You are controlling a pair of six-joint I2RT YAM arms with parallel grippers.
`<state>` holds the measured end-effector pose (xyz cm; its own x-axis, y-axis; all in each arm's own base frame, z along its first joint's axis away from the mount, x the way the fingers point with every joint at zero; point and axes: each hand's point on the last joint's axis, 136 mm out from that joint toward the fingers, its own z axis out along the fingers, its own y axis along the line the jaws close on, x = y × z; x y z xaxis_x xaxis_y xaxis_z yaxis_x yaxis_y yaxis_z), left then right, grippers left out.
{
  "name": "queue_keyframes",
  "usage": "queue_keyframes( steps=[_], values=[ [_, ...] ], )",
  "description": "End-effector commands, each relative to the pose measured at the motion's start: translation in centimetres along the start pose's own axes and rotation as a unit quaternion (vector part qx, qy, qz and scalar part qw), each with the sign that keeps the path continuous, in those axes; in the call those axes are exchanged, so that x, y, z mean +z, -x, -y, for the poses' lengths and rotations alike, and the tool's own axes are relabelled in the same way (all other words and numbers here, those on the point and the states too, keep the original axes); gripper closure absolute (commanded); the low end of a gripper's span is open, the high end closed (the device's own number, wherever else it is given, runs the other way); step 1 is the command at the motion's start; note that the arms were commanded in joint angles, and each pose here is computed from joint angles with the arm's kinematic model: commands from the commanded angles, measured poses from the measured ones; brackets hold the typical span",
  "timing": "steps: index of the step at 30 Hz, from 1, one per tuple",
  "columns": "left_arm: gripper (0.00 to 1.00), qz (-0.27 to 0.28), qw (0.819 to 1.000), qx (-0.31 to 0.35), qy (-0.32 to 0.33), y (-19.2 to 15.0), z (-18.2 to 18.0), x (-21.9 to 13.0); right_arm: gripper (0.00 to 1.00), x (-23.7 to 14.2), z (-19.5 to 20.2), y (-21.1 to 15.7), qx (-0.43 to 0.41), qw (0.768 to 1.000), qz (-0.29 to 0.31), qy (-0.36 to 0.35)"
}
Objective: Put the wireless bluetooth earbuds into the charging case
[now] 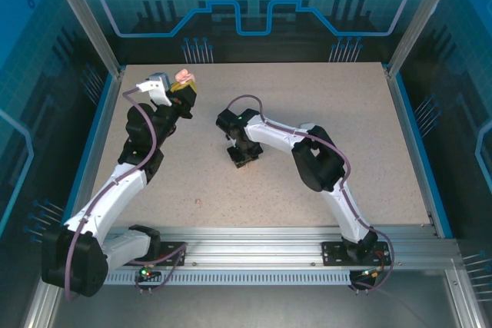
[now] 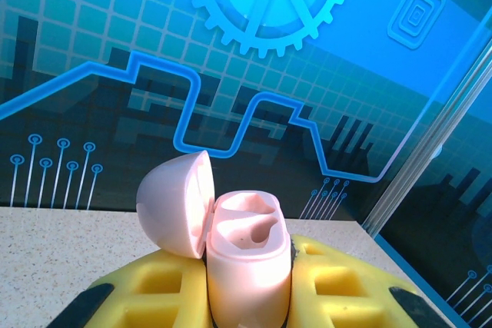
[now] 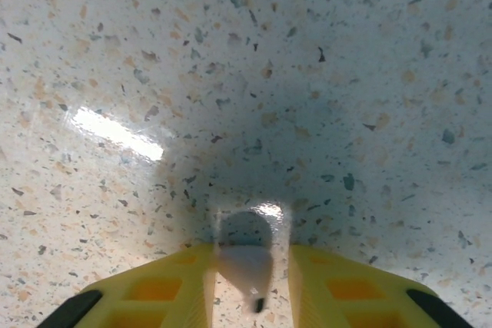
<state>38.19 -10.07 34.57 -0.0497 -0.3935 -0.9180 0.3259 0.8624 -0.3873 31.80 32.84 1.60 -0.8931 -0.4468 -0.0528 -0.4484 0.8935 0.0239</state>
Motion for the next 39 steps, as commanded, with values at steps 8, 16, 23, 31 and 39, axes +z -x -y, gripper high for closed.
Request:
queue_keyframes(
  steps=[8,16,23,31,39],
  values=[
    [1.00,0.013,1.000,0.000,-0.025,0.9,1.3,0.1,0.92,1.5,-0.8,0.0,0.000,1.000,-0.004,0.008],
    [1.00,0.008,0.999,0.010,-0.033,0.3,1.5,-0.3,0.96,-2.7,0.2,0.6,0.022,0.998,0.060,0.018],
    [1.00,0.016,0.997,0.032,-0.069,-0.1,2.6,-1.1,0.98,-9.8,2.4,1.0,0.036,0.989,0.144,0.017],
    [1.00,-0.012,0.984,0.090,-0.156,-2.6,6.5,-2.2,0.97,-23.1,5.8,1.6,0.039,0.954,0.296,0.010],
    [1.00,-0.018,0.964,0.148,-0.218,-4.6,11.1,-3.0,0.97,-36.9,6.0,1.7,-0.008,0.883,0.468,0.028]
  ],
)
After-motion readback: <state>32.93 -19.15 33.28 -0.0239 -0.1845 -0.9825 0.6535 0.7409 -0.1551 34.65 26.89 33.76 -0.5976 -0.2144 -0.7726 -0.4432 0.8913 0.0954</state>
